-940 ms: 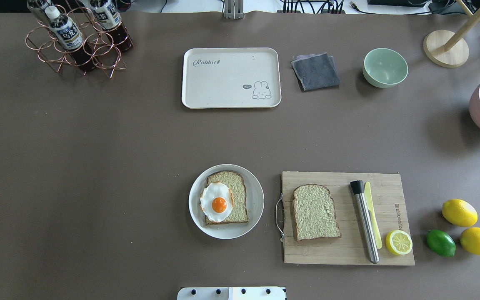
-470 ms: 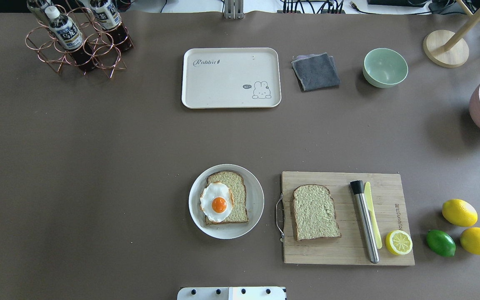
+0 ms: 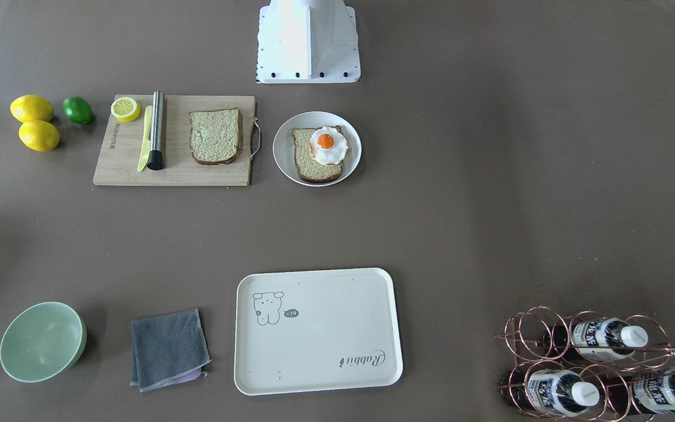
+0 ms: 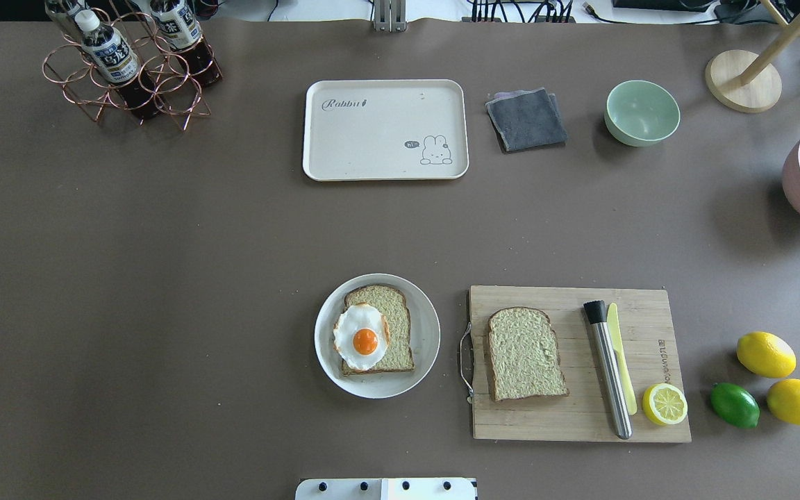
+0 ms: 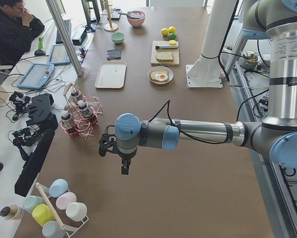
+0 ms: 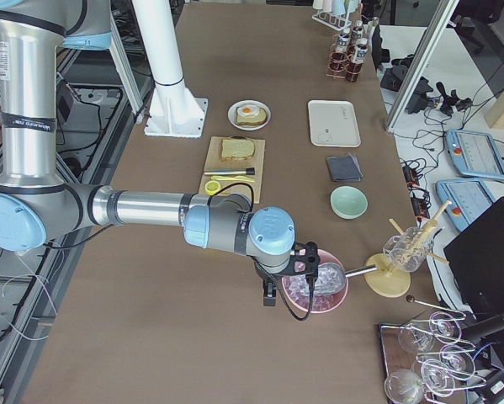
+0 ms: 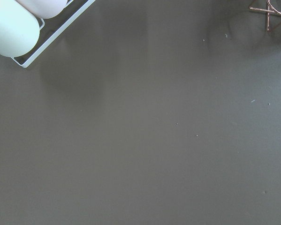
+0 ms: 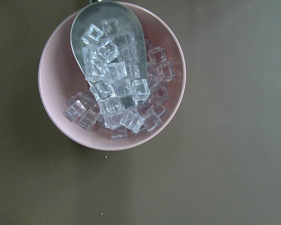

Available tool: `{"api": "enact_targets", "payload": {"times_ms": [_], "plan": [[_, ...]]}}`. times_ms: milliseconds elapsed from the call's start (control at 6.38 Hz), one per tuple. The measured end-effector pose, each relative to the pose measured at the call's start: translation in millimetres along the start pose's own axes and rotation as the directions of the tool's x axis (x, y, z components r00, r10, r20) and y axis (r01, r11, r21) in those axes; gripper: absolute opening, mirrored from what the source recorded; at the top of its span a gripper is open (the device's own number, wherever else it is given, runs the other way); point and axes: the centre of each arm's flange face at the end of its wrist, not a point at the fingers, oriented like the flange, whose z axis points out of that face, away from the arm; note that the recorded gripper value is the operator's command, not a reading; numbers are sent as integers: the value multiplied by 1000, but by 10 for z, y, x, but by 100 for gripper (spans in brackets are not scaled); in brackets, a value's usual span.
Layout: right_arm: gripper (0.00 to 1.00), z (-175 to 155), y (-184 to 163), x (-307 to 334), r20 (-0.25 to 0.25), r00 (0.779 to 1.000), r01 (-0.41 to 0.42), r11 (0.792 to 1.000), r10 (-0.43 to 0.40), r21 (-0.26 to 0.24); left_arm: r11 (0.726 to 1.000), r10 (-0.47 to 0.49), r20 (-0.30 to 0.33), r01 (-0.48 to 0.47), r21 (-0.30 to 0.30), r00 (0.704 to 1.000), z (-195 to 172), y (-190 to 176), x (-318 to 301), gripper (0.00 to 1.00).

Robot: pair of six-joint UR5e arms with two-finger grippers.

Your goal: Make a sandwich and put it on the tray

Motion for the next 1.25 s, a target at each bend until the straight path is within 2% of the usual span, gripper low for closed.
{"api": "enact_targets", "payload": {"times_ms": [1253], "plan": [[100, -72, -65, -77, -1, 1000, 11, 1000, -11, 15, 1000, 11, -3, -11, 10, 1000, -8, 2, 11, 98]]}}
